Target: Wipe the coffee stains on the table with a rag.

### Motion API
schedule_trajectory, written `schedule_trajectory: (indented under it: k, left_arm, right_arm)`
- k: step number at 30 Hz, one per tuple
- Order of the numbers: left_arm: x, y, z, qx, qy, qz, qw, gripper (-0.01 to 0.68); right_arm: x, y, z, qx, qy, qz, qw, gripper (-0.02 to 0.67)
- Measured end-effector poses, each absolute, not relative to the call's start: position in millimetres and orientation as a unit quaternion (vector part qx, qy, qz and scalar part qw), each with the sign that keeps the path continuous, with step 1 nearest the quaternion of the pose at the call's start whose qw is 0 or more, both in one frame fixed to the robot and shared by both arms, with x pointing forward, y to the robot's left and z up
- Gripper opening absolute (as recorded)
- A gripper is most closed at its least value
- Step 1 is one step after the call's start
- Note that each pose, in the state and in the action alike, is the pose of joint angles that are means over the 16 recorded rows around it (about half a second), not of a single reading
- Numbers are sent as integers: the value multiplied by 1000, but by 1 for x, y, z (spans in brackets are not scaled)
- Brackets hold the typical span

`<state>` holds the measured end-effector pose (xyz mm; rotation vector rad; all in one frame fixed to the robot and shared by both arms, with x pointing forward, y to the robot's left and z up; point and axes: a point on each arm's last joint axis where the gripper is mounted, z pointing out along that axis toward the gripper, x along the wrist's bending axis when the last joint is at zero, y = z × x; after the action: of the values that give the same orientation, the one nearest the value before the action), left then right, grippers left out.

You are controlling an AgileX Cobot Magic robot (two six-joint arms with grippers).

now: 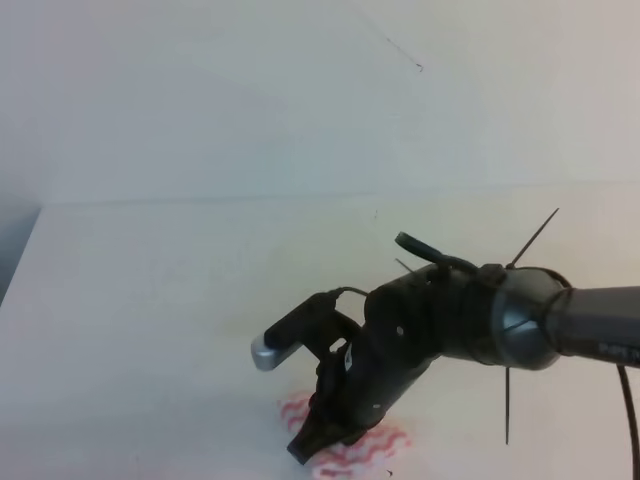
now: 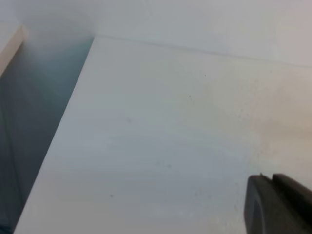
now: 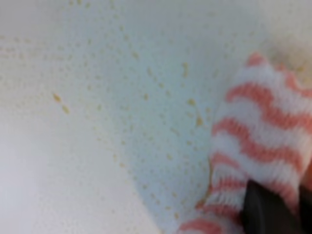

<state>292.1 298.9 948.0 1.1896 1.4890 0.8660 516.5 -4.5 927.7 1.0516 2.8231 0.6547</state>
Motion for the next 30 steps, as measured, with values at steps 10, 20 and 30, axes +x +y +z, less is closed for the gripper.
schedule_trajectory:
  k: [10, 20, 30]
  left_arm:
    - [292, 299, 947, 492, 616, 358, 500, 0]
    - [292, 299, 946, 493, 618, 356, 498, 0]
    - [292, 299, 947, 493, 618, 357, 498, 0]
  right_arm:
    - [526, -30, 1007, 361, 887, 265, 113, 30]
    - [559, -83, 1014, 477, 835, 222, 164, 111]
    - [578, -102, 991, 539, 805, 197, 152, 338]
